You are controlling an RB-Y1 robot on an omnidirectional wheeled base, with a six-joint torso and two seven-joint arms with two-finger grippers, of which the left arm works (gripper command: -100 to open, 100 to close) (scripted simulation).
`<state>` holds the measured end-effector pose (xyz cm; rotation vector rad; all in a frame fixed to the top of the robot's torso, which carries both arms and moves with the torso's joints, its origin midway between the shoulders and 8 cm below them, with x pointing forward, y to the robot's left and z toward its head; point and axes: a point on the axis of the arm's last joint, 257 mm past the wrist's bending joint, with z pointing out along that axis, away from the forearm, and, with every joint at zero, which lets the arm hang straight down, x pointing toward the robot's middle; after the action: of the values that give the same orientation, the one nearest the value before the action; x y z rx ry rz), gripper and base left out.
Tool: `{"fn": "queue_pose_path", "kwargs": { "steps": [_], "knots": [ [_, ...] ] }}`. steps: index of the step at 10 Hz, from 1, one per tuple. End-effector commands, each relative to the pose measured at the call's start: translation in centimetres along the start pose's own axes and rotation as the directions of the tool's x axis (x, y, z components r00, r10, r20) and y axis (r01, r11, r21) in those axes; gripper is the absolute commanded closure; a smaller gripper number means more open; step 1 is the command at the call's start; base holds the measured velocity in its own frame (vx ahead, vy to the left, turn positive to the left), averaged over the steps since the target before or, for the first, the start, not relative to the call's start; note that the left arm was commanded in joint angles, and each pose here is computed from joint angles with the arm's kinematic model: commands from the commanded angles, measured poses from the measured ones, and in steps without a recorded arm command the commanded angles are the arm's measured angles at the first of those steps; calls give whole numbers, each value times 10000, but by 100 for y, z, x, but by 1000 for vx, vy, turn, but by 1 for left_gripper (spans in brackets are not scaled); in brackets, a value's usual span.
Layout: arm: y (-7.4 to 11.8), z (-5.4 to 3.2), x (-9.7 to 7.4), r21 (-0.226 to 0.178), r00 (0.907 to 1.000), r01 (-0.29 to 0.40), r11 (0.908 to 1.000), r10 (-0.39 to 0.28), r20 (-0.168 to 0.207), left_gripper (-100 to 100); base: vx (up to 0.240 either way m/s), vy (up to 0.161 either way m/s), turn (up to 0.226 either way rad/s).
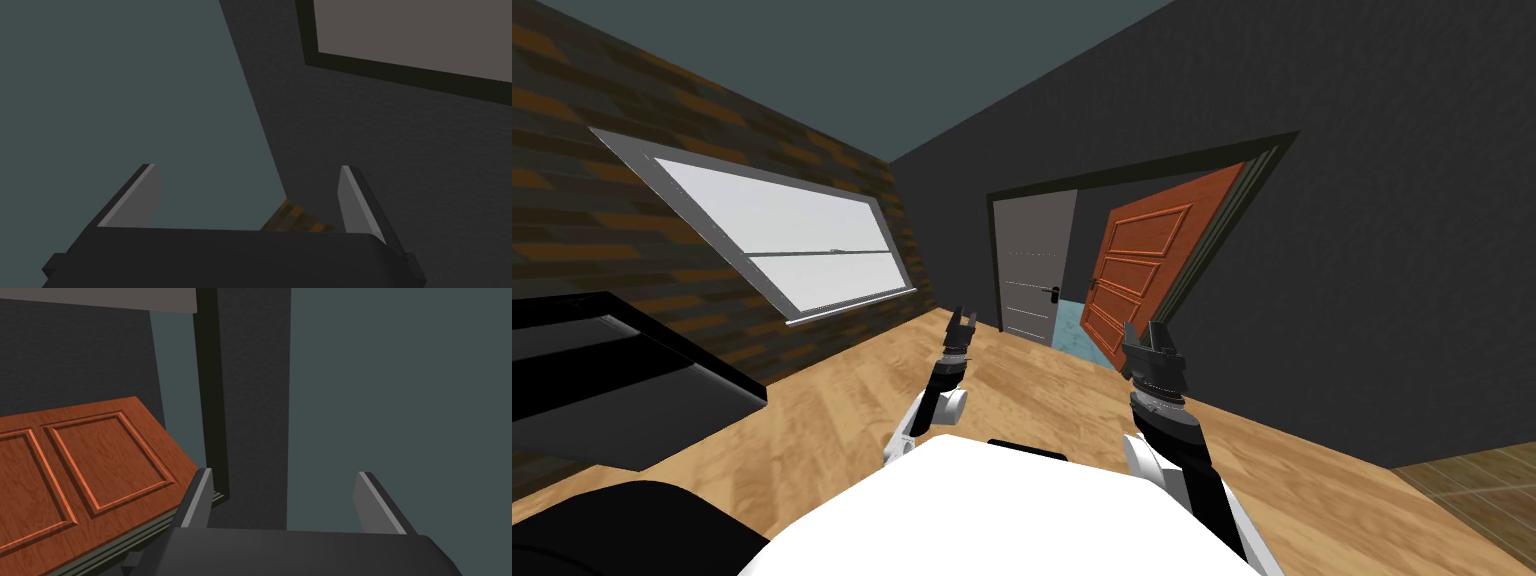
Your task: Push the door open
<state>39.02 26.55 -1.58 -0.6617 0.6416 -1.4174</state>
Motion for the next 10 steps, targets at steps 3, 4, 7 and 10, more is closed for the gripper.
{"fn": "queue_pose_path", "kwargs": {
  "steps": [3, 4, 7, 10],
  "knots": [
    [304, 26, 37, -475, 9999, 47, 9989, -54, -154, -100, 90, -48, -20],
    [397, 31, 50, -615, 9998, 61, 9981, -73, -196, -100, 111, -41, -23],
    [582, 42, 76, -895, 9995, 82, 9960, -108, -281, -100, 73, -31, -18],
    [778, 52, 104, -1194, 9992, 104, 9928, -148, -363, -100, 79, -37, -20]
  ]
}}
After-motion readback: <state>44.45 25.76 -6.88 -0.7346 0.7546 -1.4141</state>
